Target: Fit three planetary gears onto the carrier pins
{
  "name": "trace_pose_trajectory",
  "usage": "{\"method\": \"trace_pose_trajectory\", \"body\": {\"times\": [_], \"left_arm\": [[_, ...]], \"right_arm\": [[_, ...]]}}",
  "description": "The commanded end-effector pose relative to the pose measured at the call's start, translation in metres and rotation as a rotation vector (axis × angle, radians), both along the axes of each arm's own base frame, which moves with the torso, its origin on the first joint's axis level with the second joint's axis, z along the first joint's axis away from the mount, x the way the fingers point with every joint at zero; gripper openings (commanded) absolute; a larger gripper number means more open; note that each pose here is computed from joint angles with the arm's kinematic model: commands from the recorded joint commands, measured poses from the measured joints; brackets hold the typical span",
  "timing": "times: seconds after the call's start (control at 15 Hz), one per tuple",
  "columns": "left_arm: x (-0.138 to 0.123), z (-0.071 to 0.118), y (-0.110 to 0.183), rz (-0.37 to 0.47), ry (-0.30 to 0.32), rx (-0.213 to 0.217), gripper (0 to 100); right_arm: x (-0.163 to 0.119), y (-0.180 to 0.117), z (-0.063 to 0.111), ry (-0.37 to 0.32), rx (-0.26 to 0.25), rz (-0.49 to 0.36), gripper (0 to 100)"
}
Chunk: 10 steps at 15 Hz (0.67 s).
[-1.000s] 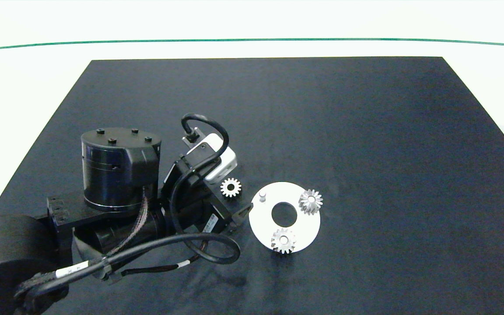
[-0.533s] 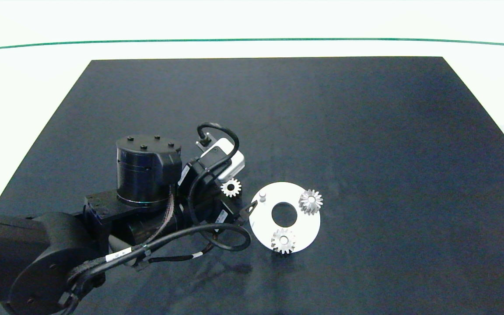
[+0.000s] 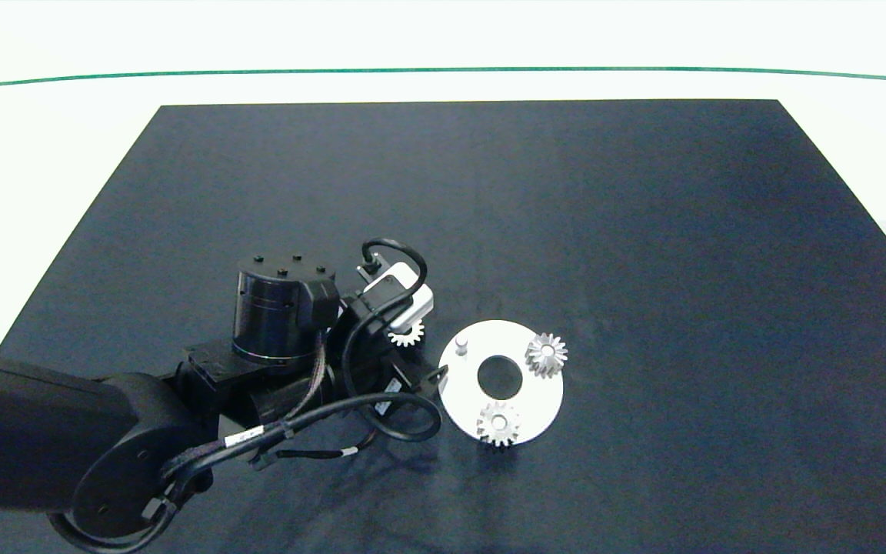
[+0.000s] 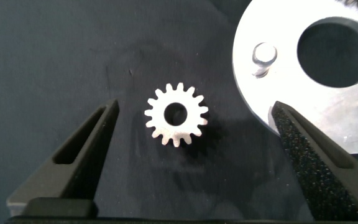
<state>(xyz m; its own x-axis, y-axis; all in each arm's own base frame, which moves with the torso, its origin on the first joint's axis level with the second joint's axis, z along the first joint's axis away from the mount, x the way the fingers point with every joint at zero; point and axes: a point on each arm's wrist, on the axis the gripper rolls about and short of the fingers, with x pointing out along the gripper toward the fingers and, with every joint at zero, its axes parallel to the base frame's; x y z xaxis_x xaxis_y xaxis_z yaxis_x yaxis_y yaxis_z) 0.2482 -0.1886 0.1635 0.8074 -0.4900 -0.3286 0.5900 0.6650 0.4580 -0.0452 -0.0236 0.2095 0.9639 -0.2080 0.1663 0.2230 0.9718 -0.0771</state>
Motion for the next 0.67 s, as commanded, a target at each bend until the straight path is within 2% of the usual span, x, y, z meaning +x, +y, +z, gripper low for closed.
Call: {"method": "trace_pose_trajectory", "body": {"times": [0.07,0.67], "left_arm": [[0.005,-0.0035,0.0029,0.007,0.007,0.005,92],[0.0109,-0.0018,0.0078,-0.002,0.008,-0.006,74]], "right_arm": [[-0.0001,-0.0001,-0.0002,0.002,-0.002,-0.002,100],[0.0001,0.0,-0.0006,0.004,-0.003,-0.002,100]]}}
